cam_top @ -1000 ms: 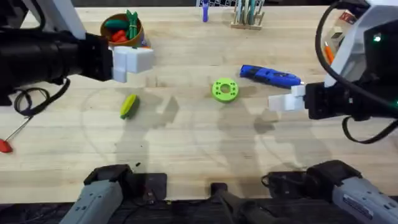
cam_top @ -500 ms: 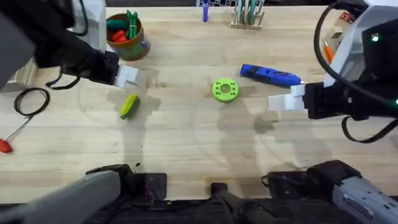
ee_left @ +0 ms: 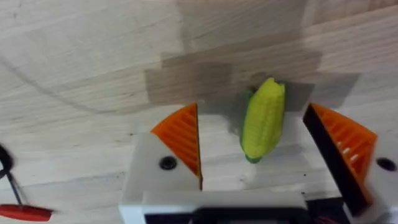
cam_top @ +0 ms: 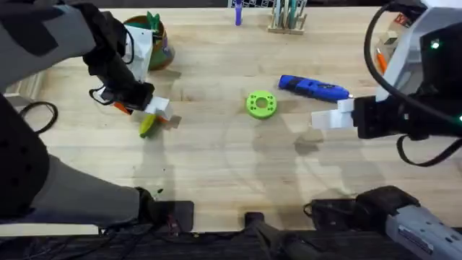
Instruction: Pick up the gripper from the table and insert it into the empty holder that is missing its gripper. Then pick up a screw, insert it into the mounting hole, and use the screwdriver to tighten it. Finally, clean up the table by picking up the vegetable and placing it into the bucket.
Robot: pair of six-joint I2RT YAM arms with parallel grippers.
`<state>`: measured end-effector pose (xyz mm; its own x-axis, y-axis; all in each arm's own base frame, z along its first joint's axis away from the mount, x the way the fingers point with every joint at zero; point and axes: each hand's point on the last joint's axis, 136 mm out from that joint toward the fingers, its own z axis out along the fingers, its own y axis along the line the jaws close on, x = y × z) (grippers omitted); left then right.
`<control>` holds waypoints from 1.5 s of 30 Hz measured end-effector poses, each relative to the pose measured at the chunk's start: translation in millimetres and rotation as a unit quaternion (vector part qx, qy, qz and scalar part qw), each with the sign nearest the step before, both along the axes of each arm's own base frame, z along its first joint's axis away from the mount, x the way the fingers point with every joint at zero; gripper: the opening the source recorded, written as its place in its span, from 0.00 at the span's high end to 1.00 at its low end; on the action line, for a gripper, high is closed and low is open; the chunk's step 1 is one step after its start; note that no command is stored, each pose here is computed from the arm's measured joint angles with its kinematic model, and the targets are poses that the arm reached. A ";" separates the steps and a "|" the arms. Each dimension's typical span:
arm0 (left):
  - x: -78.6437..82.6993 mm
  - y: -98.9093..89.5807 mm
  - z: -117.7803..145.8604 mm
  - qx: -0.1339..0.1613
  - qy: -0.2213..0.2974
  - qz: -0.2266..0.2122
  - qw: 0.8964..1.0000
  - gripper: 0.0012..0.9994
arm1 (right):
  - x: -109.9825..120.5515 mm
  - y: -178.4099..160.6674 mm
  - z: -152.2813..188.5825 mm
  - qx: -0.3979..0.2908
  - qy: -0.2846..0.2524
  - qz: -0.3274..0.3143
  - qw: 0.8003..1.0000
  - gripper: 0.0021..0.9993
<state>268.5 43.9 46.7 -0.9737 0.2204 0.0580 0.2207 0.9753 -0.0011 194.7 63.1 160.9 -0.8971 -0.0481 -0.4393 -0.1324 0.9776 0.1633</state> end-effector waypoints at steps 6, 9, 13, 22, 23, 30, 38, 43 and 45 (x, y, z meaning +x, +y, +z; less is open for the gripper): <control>-2.4 0.5 -12.2 0.002 -0.005 -0.010 1.000 0.01 | 0.0 -0.1 0.0 0.000 0.000 0.000 1.000 0.01; -6.6 -0.4 -16.0 0.000 -0.002 -0.013 1.000 0.05 | 0.0 0.0 0.0 0.000 0.000 0.000 1.000 0.01; -6.2 -0.2 -15.9 0.001 -0.004 -0.020 1.000 0.55 | -0.1 -0.1 0.0 0.000 0.000 0.000 1.000 0.01; -2.6 1.1 -14.3 0.005 -0.013 -0.019 1.000 0.97 | -0.2 -0.1 -0.1 0.000 0.000 0.000 1.000 0.01; -1.7 1.2 -13.6 0.005 -0.015 -0.016 1.000 0.97 | -0.3 -0.1 -0.2 0.000 0.001 0.000 1.000 0.01; 40.9 7.7 37.5 0.019 -0.102 -0.008 0.995 0.97 | -0.2 -0.1 -0.1 0.000 0.001 0.000 1.000 0.01; 123.5 19.5 142.2 0.044 -0.305 0.012 0.951 0.97 | 0.4 0.1 0.2 0.000 -0.001 0.000 1.000 0.01; 161.9 14.1 163.5 0.018 -0.387 0.018 0.922 0.97 | 0.7 0.1 0.3 0.000 -0.001 0.000 1.000 0.01; 175.4 12.3 164.4 0.006 -0.406 0.023 0.914 0.97 | 0.6 0.1 0.3 0.000 -0.001 0.000 1.000 0.01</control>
<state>443.9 56.2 211.0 -0.7057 0.1828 -0.6845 0.1029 0.9823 0.1563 195.3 63.1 161.2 -0.8959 -0.0475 -0.4417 -0.1323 0.9776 0.1634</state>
